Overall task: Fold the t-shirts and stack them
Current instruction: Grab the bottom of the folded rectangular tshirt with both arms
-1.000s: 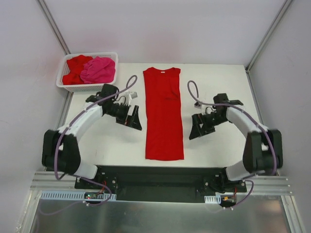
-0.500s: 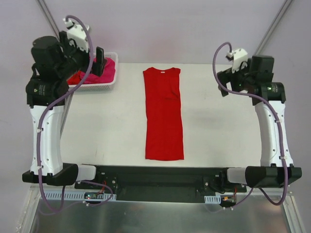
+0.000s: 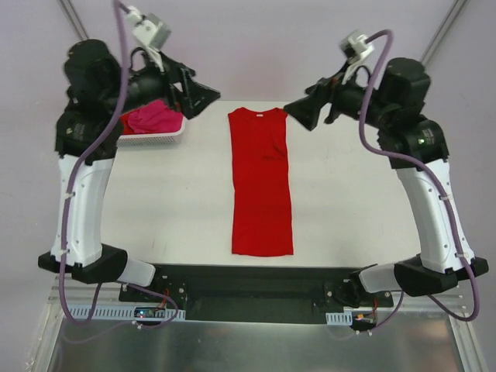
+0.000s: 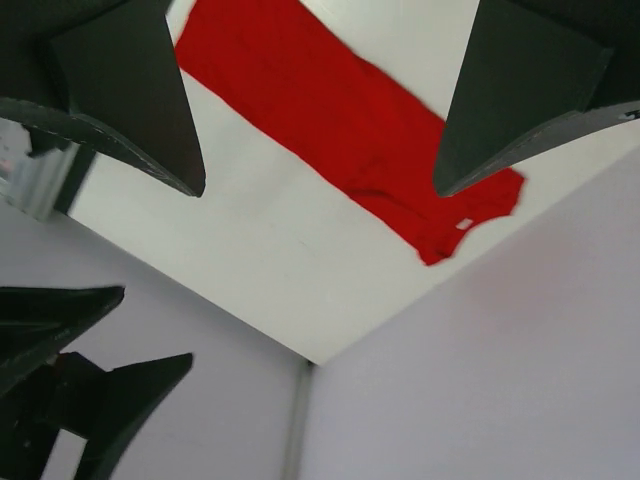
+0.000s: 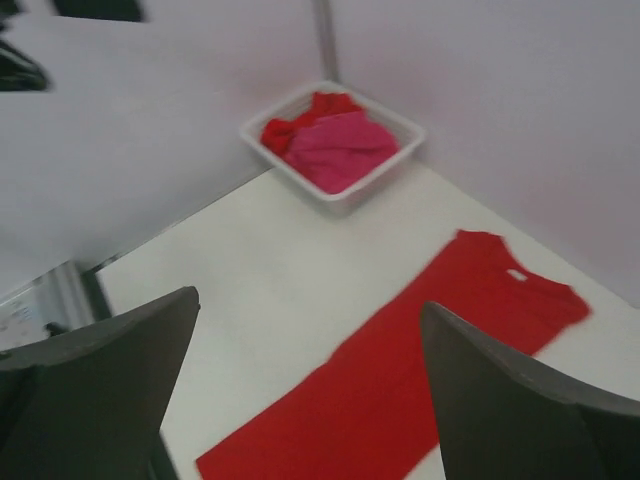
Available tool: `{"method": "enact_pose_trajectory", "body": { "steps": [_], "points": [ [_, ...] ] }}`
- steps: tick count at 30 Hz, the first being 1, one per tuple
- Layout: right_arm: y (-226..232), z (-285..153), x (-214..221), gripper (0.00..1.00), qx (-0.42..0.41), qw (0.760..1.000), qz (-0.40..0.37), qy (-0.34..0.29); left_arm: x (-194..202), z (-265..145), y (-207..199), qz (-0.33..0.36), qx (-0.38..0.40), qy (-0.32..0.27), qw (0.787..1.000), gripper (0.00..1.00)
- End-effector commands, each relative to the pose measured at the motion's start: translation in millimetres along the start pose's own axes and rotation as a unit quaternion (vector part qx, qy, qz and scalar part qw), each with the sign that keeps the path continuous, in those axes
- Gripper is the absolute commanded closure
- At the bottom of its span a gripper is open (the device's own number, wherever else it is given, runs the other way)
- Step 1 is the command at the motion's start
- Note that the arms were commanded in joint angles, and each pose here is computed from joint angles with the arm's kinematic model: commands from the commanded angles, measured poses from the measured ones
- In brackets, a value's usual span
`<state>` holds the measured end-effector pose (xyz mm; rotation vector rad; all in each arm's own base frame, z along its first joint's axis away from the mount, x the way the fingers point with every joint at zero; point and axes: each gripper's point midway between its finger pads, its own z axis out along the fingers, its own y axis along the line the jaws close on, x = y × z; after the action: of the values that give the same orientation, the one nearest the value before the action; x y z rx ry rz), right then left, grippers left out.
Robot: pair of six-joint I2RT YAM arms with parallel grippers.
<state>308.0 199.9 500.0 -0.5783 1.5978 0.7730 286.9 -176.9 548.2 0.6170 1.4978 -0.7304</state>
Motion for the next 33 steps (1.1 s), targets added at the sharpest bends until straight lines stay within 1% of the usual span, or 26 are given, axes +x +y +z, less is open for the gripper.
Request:
{"method": "enact_pose_trajectory", "body": {
  "steps": [1,2,3,5,7,8,9,10,11,12,13,17,20,21,22,24,25,27,32,33],
  "points": [
    [72,20,17,0.04,-0.11,0.994,0.016,0.024,42,41,-54,-0.065,0.164,0.057,0.983,0.01],
    [79,22,24,0.04,-0.121,0.992,0.008,0.037,53,47,-59,-0.064,0.179,0.069,0.979,0.01],
    [87,24,26,0.04,-0.133,0.99,-0.006,0.04,60,52,-74,-0.065,0.202,0.078,0.974,0.01],
    [83,31,32,0.04,-0.122,0.991,0.014,0.051,76,64,-80,-0.058,0.211,0.093,0.971,0.01],
    [80,33,35,0.04,-0.117,0.992,0.001,0.054,84,69,-99,-0.037,0.239,0.099,0.965,0.01],
    [77,32,35,0.04,-0.107,0.993,-0.004,0.053,89,75,-97,0.001,0.232,0.095,0.968,0.0],
    [67,33,32,0.04,-0.078,0.996,-0.008,0.047,90,77,-98,0.014,0.229,0.092,0.969,0.01],
    [63,32,26,0.04,-0.07,0.997,-0.024,0.038,94,79,-103,0.036,0.236,0.092,0.967,0.01],
    [59,30,20,0.04,-0.061,0.997,-0.031,0.031,101,80,-103,0.04,0.241,0.098,0.965,0.01],
    [52,30,15,0.04,-0.041,0.998,-0.03,0.024,106,83,-102,0.042,0.239,0.102,0.965,0.01],
    [52,27,5,0.04,-0.036,0.999,-0.031,0.012,113,86,-100,0.036,0.237,0.111,0.964,0.01],
    [51,23,-9,0.04,-0.025,0.999,-0.032,-0.009,145,99,-92,0.019,0.229,0.147,0.962,0.01],
    [48,19,-10,0.04,-0.015,0.999,-0.05,-0.01,175,107,-78,0.014,0.202,0.181,0.962,0.01],
    [44,14,-12,0.04,0.0,0.998,-0.053,-0.014,180,106,-74,0.018,0.193,0.186,0.963,0.01],
    [40,11,-12,0.04,0.01,0.998,-0.055,-0.015,196,107,-65,0.025,0.177,0.202,0.963,0.01],
    [35,4,-11,0.04,0.016,0.998,-0.055,-0.015,211,103,-56,0.034,0.165,0.217,0.961,0.01],
    [34,1,-10,0.04,0.019,0.998,-0.055,-0.015,229,101,-49,0.036,0.155,0.237,0.958,0.01],
    [28,-1,-6,0.04,0.029,0.998,-0.046,-0.012,247,100,-42,0.03,0.147,0.256,0.955,0.01],
    [17,-8,3,0.04,0.062,0.998,-0.001,-0.014,295,106,-35,-0.014,0.136,0.312,0.94,0.01],
    [13,-10,5,0.04,0.075,0.997,0.005,-0.015,312,110,-31,-0.022,0.131,0.331,0.934,0.01]
  ]
}}
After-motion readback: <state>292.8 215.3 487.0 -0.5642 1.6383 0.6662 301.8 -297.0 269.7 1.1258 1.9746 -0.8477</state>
